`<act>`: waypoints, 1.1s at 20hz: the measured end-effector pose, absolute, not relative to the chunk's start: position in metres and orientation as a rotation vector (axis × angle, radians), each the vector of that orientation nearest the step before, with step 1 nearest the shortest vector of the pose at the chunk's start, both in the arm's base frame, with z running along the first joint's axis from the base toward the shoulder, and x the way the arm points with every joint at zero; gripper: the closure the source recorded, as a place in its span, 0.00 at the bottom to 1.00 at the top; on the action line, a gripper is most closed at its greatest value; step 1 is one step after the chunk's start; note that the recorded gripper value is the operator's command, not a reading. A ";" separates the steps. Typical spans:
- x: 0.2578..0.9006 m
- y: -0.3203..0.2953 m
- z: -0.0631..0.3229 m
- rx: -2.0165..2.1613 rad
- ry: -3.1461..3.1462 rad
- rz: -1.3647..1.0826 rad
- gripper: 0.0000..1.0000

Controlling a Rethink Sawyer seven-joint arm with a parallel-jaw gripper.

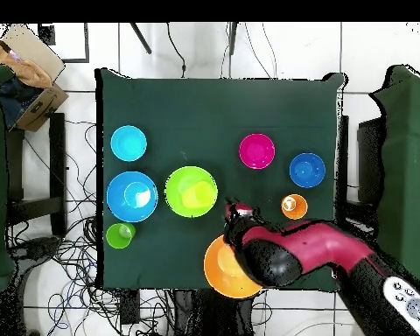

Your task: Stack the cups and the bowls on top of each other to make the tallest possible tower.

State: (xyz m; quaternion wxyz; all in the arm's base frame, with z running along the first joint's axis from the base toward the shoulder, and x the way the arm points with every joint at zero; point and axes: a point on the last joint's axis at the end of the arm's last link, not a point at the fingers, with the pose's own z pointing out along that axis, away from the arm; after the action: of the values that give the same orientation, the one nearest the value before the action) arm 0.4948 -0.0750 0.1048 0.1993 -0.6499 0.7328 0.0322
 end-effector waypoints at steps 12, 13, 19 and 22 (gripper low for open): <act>0.534 -0.094 0.219 -1.870 2.232 0.032 0.00; 0.534 -0.089 0.219 -1.897 2.223 0.018 0.00; 0.522 -0.045 0.214 -2.065 2.136 -0.023 0.00; 0.502 -0.044 0.207 -2.084 2.140 -0.001 0.00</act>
State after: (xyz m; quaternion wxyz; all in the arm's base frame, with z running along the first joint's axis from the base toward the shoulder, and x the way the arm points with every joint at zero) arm 0.5016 -0.0444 0.2065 0.0772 -0.6956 0.7143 -0.0004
